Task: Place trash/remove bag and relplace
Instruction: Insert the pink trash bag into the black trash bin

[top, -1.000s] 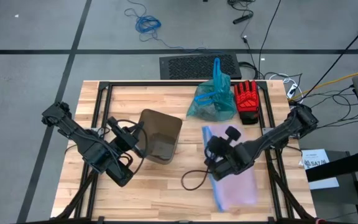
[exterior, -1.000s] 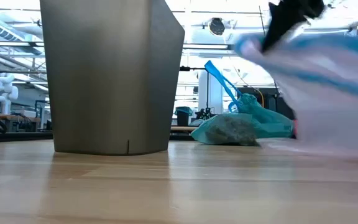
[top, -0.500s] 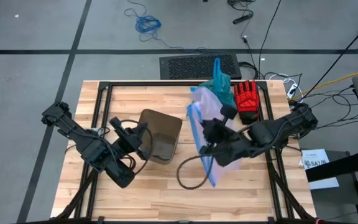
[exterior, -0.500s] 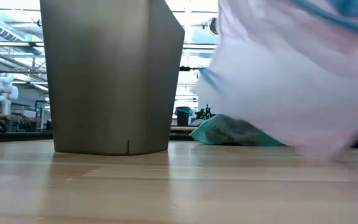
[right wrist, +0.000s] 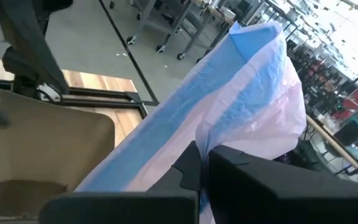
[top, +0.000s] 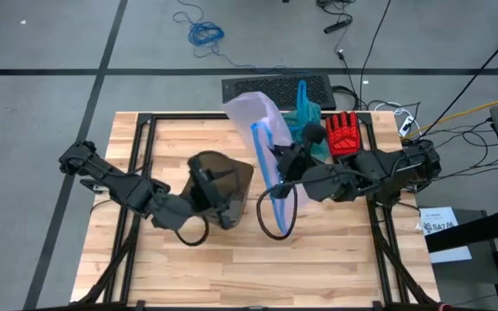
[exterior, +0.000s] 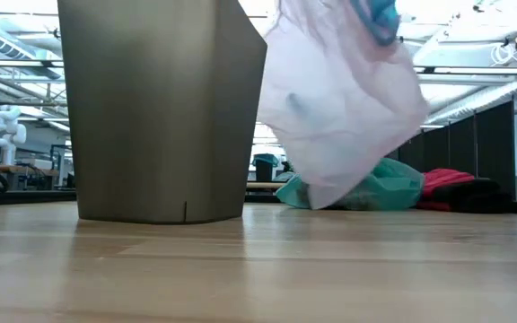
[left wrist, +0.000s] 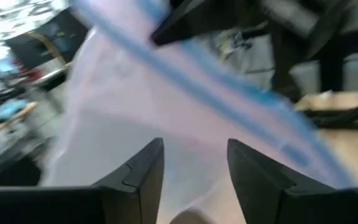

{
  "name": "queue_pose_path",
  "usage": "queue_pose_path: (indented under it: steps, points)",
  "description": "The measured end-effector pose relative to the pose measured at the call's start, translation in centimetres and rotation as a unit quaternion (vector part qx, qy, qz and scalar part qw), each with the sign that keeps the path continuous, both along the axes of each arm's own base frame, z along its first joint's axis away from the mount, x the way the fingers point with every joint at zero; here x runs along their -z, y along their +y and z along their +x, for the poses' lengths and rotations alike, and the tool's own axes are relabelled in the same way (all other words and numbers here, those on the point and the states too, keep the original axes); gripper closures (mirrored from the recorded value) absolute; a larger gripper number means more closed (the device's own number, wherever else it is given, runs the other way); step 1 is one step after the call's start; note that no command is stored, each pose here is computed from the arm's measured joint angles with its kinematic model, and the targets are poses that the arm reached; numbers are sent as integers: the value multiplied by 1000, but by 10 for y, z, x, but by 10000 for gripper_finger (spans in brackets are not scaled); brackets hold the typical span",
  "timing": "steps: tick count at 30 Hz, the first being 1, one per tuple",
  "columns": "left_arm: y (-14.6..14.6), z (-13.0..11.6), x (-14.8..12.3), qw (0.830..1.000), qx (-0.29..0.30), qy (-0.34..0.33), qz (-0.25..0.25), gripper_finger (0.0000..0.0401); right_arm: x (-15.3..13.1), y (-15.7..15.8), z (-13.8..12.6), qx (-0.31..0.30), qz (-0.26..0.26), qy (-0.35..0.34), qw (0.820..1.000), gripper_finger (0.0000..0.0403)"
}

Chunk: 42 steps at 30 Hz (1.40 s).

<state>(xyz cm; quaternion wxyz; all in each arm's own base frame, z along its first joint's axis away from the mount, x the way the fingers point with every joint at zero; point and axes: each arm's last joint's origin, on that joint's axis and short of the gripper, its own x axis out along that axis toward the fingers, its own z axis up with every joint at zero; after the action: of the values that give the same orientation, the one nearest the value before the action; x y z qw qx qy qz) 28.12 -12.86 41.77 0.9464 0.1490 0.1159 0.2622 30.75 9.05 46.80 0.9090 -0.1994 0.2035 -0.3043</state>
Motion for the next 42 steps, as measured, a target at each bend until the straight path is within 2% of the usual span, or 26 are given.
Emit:
queue_pose_path:
  steps: [6, 15, 20, 29, 32, 36, 42]
  points:
    - [15, 12, -7, 997, 50, -35, -44, 211, -1, -1, 1, -2, -8, 3, 1000, 403]
    - [44, 33, -3, 992, 46, -60, -103, 182, -3, -1, 2, -4, -9, -6, 1000, 403]
    - [51, 44, -3, 984, 102, -80, -126, 164, -7, 0, 3, -8, -12, -17, 1000, 403]
    - [61, 49, -3, 981, 116, -82, -132, 156, -7, -2, 4, -6, -13, -16, 1000, 403]
    - [63, 49, -2, 985, 101, -75, -119, 161, -7, -2, 4, -6, -13, -16, 1000, 403]
    - [68, 48, 3, 991, 61, -51, -105, 207, -6, -2, 4, -6, -15, -15, 1000, 403]
    - [61, 40, -2, 994, 82, -29, -63, 377, -7, -3, 3, 8, -36, -4, 999, 403]
